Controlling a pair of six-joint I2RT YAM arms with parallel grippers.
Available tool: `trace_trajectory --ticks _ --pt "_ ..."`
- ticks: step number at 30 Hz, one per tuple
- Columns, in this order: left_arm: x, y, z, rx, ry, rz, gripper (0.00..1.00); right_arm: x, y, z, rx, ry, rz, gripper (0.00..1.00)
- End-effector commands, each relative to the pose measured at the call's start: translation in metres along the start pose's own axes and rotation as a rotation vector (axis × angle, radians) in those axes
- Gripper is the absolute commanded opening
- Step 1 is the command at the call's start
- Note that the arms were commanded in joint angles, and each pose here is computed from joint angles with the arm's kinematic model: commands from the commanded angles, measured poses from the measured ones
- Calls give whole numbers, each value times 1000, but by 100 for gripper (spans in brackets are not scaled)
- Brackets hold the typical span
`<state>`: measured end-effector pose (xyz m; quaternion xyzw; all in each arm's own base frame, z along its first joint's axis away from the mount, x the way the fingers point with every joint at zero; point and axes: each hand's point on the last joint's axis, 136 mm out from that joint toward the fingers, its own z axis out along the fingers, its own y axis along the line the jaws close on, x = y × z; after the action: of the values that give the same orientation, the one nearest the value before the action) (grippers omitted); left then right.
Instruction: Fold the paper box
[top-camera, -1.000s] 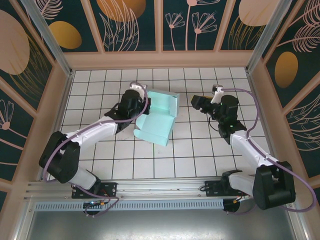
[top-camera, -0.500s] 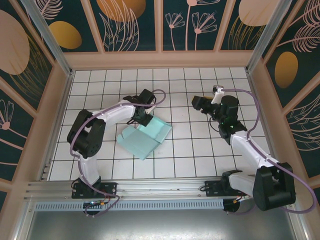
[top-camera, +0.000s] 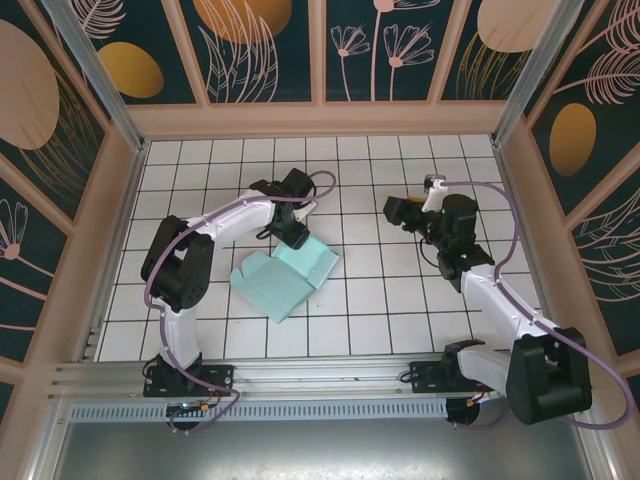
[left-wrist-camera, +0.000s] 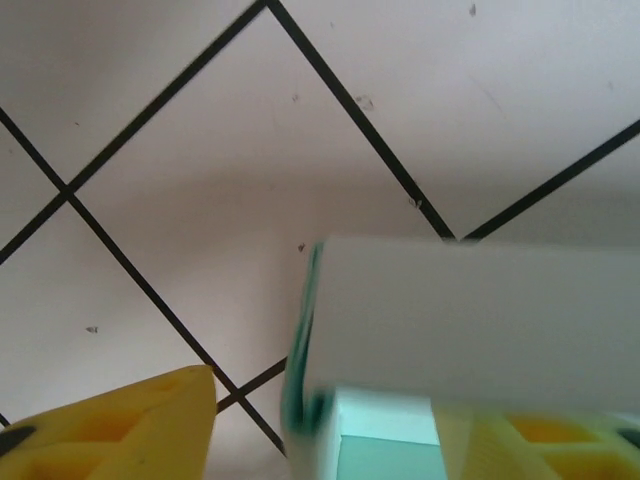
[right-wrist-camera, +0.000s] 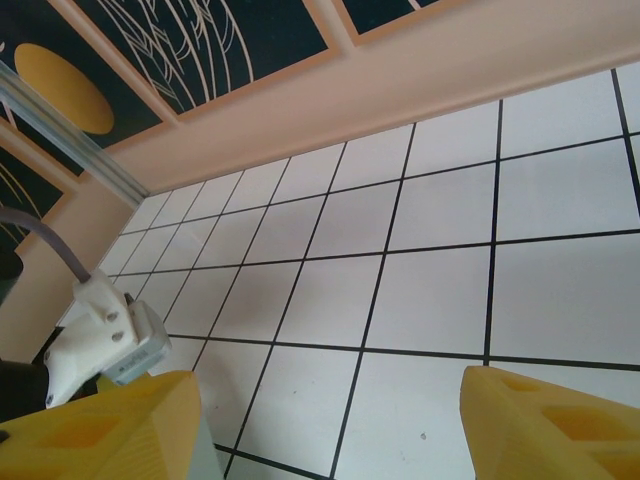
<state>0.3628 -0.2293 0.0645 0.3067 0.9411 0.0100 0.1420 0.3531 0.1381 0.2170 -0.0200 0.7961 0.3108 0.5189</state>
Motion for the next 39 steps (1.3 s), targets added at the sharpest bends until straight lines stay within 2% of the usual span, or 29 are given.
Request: trace_trajectory --ticks 1,3,10,14,20,23,25,31,36,39 --pt "-22 3 -13 -17 -80 -42 63 -3 10 3 -35 8 -57 69" --pt "-30 -3 -14 21 -116 -53 66 0 14 8 -35 27 -75 69" --pt "-21 -7 17 22 -38 -58 62 4 23 17 -47 54 -104 69" --pt "-25 -10 25 38 -33 -71 62 16 35 27 -66 96 -159 69" --pt "-32 -14 21 64 -55 -73 53 67 62 57 -134 231 -314 70" --pt "-30 -15 22 70 -51 -74 46 90 70 67 -175 264 -328 70" --pt "-28 -14 23 66 -49 -77 46 103 70 73 -182 291 -315 68" --pt "-35 -12 14 56 -94 -103 51 143 57 93 -112 385 -287 64" --pt "-60 -3 -17 34 -247 -158 61 165 41 102 -49 445 -253 62" --pt "-77 5 -45 22 -367 -200 69 171 24 104 41 470 -234 62"
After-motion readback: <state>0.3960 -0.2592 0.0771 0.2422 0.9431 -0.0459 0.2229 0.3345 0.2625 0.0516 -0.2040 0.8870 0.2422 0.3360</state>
